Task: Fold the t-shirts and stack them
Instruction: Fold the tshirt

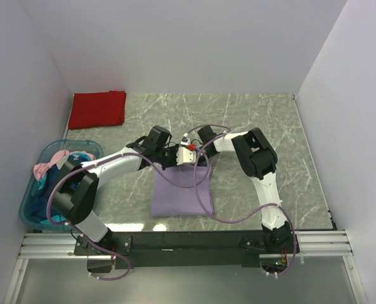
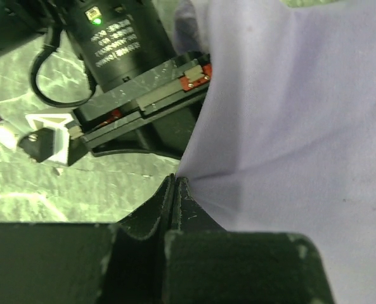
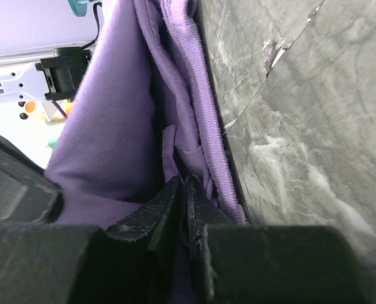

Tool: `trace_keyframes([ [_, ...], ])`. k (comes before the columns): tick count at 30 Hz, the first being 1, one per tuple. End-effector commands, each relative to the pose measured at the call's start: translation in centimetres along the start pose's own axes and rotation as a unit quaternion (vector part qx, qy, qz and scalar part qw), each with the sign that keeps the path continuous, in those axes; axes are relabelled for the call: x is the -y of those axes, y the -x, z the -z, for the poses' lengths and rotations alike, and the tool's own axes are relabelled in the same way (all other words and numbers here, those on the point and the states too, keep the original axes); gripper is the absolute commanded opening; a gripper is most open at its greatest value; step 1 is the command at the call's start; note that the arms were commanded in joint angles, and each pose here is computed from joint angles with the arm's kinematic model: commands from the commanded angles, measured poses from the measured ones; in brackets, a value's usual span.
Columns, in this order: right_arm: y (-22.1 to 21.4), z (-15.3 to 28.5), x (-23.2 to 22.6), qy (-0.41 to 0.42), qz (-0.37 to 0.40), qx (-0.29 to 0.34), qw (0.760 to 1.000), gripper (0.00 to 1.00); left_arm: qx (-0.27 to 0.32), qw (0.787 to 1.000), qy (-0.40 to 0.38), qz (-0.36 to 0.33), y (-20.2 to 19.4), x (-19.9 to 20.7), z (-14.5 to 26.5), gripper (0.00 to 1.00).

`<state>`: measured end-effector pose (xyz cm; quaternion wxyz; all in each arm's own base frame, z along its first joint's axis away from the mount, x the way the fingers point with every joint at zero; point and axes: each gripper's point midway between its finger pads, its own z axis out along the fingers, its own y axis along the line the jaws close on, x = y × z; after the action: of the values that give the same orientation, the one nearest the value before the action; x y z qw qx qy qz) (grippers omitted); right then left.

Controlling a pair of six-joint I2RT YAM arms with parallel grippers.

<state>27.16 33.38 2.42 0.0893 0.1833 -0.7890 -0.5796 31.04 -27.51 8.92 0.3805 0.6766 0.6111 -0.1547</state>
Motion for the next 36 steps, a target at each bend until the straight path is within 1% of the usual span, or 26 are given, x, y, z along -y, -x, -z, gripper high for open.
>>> trace_keyframes([
  [1, -0.4, -0.3, 1.7, -0.009, -0.01, -0.006, 1.0, 0.16, 0.02, 0.998, 0.052, -0.025, 1.3, -3.0, 0.3, 0.0],
  [10, 0.6, 0.9, 1.2, -0.034, 0.004, 0.005, 0.999, 0.16, 0.009, 0.999, 0.044, -0.03, 0.1, -2.4, -0.7, 0.01],
  [11, 0.9, 1.2, 0.8, -0.039, 0.014, 0.01, 0.999, 0.17, 0.009, 0.999, 0.045, -0.03, 0.1, -2.4, -0.6, 0.02],
  [15, 2.0, 2.6, 0.2, -0.087, 0.051, 0.023, 0.995, 0.18, 0.014, 0.998, 0.054, -0.03, 0.7, -2.7, 0.2, 0.2],
  [16, 2.2, 2.8, 0.1, -0.096, 0.058, 0.026, 0.993, 0.19, 0.017, 0.998, 0.051, -0.028, 0.9, -2.5, 0.5, 0.28],
  [19, 2.8, 3.7, -0.5, -0.13, 0.08, 0.034, 0.988, 0.2, 0.032, 0.998, 0.054, -0.017, 2.3, -2.5, 1.8, 0.37],
  [21, 3.4, 4.3, -0.9, -0.152, 0.099, 0.041, 0.983, 0.21, 0.046, 0.997, 0.057, -0.005, 3.5, -2.4, 3.0, 0.39],
  [23, 3.7, 4.8, -1.4, -0.167, 0.098, 0.043, 0.98, 0.21, 0.05, 0.997, 0.056, 0.006, 3.9, -2.0, 3.8, 0.39],
  [25, 4.6, 5.7, -1.5, -0.193, 0.127, 0.046, 0.972, 0.22, 0.056, 0.996, 0.063, 0.021, 4.4, -1.8, 4.9, 0.4],
  [28, 6.1, 7.4, -2.1, -0.232, 0.151, 0.061, 0.959, 0.24, 0.067, 0.993, 0.061, 0.075, 4.4, -1.7, 6.5, 0.42],
  [29, 6.5, 8.1, -2.4, -0.246, 0.163, 0.066, 0.953, 0.25, 0.059, 0.991, 0.057, 0.104, 3.5, -1.8, 7.1, 0.43],
  [30, 7.8, 9.2, -2.9, -0.267, 0.18, 0.08, 0.943, 0.27, 0.072, 0.987, 0.045, 0.135, 4.1, -1.7, 7.6, 0.44],
  [31, 8.1, 10.6, -2.9, -0.282, 0.178, 0.087, 0.939, 0.28, 0.075, 0.984, 0.04, 0.158, 3.9, -1.8, 8.0, 0.45],
  [32, 8.6, 11.7, -3.6, -0.292, 0.187, 0.097, 0.933, 0.33, 0.075, 0.978, 0.044, 0.189, 3.0, -2.5, 8.7, 0.46],
  [33, 9.5, 13.1, -4.3, -0.303, 0.204, 0.109, 0.925, 0.37, 0.081, 0.969, 0.025, 0.231, 3.2, -2.2, 8.9, 0.47],
  [34, 9.5, 14.7, -4.2, -0.315, 0.195, 0.116, 0.922, 0.4, 0.082, 0.963, 0.022, 0.257, 2.8, -2.4, 9.2, 0.47],
  [35, 9.6, 15.8, -4.9, -0.318, 0.203, 0.123, 0.918, 0.45, 0.081, 0.953, 0.02, 0.292, 1.7, -2.9, 9.5, 0.48],
  [36, 9.4, 16.6, -5.2, -0.318, 0.201, 0.128, 0.918, 0.47, 0.083, 0.94, 0.015, 0.331, 1.5, -3.0, 9.7, 0.48],
])
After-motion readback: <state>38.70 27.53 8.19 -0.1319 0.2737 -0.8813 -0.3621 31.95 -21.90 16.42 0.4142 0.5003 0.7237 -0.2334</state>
